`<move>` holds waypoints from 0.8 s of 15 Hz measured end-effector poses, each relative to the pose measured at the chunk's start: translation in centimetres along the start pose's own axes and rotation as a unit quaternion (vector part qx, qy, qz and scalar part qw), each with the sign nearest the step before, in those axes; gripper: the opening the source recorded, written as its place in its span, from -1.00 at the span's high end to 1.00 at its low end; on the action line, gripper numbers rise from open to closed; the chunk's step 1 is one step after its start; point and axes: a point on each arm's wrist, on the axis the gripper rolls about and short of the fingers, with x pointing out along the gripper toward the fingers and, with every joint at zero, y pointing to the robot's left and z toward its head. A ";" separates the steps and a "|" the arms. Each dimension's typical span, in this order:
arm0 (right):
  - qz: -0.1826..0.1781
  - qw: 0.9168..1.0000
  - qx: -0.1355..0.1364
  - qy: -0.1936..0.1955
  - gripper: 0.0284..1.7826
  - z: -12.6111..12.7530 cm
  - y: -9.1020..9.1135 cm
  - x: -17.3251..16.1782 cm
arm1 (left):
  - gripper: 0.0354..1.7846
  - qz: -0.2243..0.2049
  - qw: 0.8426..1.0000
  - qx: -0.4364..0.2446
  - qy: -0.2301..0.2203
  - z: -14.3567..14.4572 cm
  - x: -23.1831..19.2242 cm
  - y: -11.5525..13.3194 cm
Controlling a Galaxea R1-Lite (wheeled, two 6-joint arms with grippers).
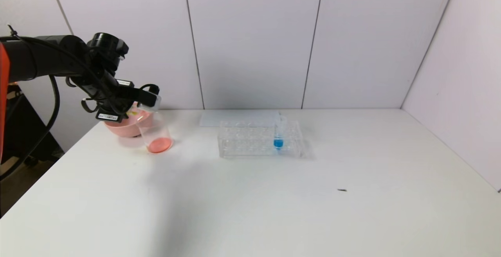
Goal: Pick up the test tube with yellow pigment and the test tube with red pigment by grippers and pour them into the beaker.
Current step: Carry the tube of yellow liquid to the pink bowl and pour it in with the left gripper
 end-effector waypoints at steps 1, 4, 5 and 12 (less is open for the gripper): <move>0.000 1.000 0.000 0.000 -0.91 0.0 0.0 0.0 | 0.53 0.000 1.000 0.001 0.000 0.1 0.0 0.0; 0.000 1.000 0.000 0.000 -0.91 0.0 0.0 0.0 | 0.53 -0.001 1.000 0.006 0.006 0.3 0.1 0.0; 0.000 1.000 0.000 0.000 -0.91 0.0 0.0 0.0 | 0.53 -0.001 1.000 0.007 0.010 0.4 0.1 0.0; 0.000 1.000 0.000 0.000 -0.91 0.0 0.0 0.0 | 0.53 0.002 1.000 0.015 0.017 0.8 0.0 0.1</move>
